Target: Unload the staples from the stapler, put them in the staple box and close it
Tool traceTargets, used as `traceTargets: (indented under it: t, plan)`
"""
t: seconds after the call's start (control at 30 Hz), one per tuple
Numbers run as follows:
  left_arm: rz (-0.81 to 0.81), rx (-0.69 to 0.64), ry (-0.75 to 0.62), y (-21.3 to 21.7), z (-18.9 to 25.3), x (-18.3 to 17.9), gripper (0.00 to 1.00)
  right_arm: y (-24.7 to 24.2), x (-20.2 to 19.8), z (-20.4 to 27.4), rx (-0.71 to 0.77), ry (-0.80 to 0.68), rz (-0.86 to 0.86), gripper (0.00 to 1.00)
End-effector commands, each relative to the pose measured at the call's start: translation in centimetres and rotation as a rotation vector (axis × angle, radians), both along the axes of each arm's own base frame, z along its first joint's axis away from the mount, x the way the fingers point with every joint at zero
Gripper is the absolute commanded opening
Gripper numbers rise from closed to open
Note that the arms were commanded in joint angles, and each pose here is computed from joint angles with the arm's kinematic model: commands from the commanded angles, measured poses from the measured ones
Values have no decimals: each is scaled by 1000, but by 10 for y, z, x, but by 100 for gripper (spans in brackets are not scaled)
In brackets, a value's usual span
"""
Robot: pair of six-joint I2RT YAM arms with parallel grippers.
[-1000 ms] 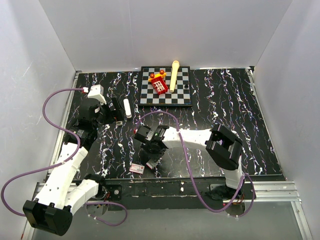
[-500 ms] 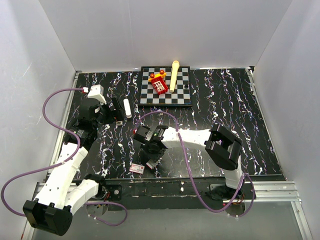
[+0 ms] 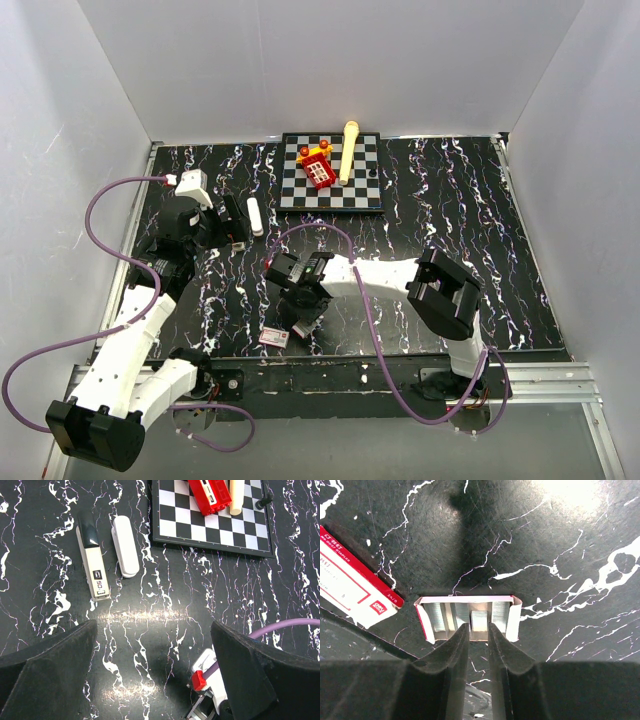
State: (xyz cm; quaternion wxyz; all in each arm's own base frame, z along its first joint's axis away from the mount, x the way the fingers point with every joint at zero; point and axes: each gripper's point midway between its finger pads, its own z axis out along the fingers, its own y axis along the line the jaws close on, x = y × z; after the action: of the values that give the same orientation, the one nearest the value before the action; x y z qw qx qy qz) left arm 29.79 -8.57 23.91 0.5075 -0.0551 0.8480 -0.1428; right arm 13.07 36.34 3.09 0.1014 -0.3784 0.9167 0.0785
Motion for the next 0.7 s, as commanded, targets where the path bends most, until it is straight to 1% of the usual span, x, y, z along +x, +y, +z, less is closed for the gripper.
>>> traceTargets:
  t: [0.0, 0.1, 0.37, 0.5, 0.67]
  plan:
    - [-2, -7, -15, 0, 3, -2, 98, 8, 5, 10, 15, -28, 0, 31]
    - [-1, -7, -12, 0, 2, -2, 98, 9, 6, 15, 24, -34, -3, 33]
    - [-2, -8, -12, 0, 2, -2, 98, 13, 9, 43, 85, -72, -8, 34]
    - [-4, -10, -13, -1, 3, -2, 98, 10, 14, 53, 92, -109, -14, 35]
    - [-9, -6, -9, -1, 1, -1, 98, 6, 22, 60, 101, -121, -37, 35]
